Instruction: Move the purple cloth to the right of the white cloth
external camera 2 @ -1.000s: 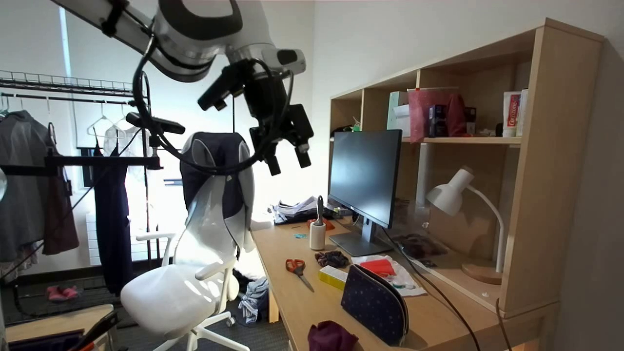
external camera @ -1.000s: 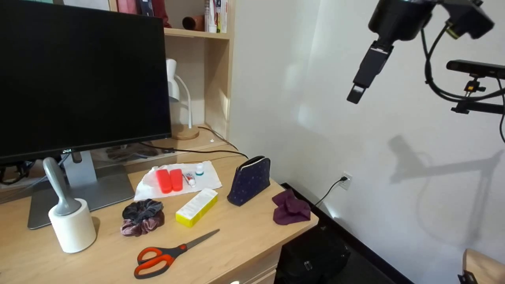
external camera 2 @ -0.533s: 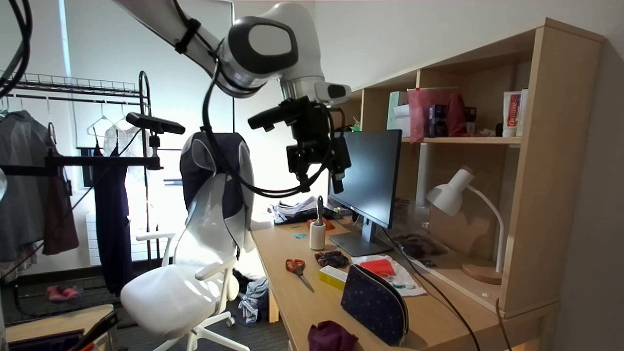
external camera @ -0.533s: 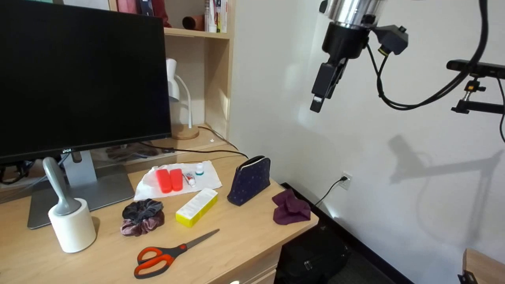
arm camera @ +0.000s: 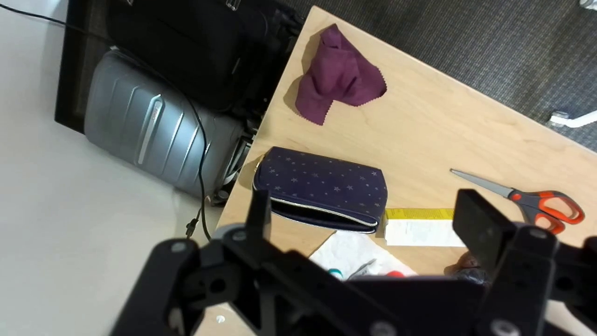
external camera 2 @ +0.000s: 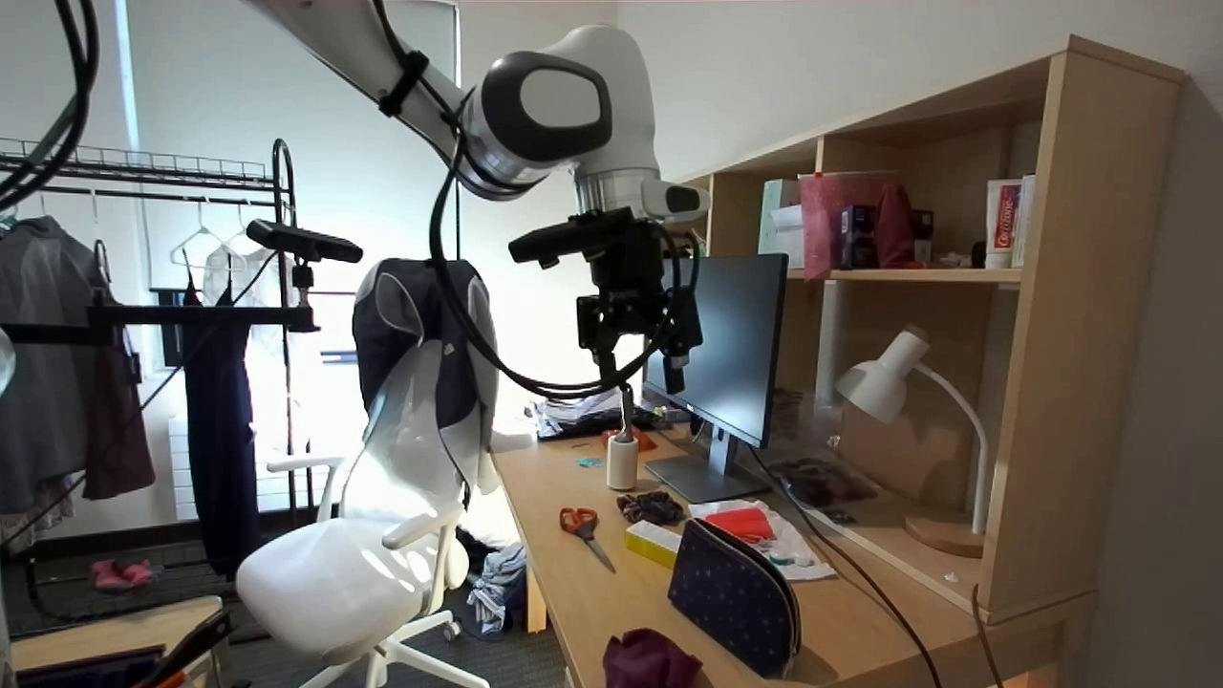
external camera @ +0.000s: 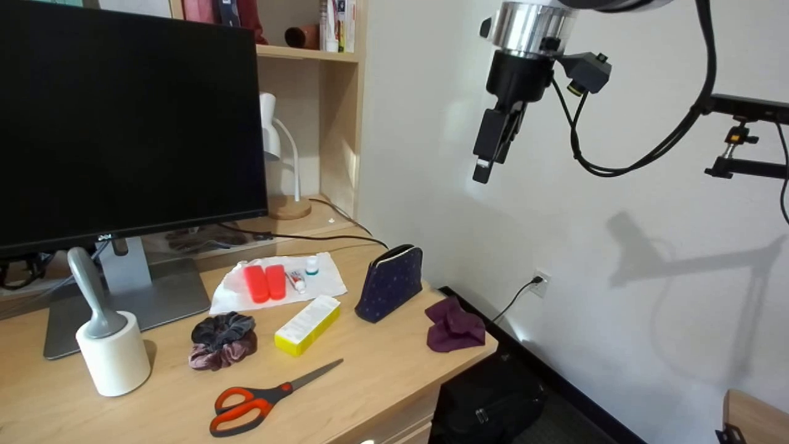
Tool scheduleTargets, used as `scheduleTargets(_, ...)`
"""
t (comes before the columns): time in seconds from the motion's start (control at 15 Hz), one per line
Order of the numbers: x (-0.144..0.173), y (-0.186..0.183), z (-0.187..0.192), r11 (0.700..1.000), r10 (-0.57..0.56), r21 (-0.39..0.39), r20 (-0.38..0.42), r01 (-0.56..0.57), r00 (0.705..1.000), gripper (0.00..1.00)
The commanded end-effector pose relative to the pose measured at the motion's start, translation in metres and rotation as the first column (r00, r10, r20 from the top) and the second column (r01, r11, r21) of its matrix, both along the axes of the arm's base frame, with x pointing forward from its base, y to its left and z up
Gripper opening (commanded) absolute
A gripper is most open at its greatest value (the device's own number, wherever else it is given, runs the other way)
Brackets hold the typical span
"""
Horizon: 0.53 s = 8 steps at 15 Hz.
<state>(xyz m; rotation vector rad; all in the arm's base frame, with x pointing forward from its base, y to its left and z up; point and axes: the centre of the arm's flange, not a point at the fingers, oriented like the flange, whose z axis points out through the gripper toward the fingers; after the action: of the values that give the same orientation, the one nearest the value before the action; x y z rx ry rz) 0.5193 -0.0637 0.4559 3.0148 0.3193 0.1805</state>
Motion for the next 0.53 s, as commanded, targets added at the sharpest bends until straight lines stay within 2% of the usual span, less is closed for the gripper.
scheduleTargets(0.0,0.007,-0.004,-0.008,1.000,0.011,0.020,0.023,-0.012,1.000,1.00)
scheduleTargets(0.2,0.017,-0.013,-0.030,0.998,-0.002,0.067,0.076,-0.003,0.997,1.00)
scheduleTargets(0.47,0.023,-0.029,-0.072,0.983,-0.074,0.175,0.136,0.050,0.988,1.00)
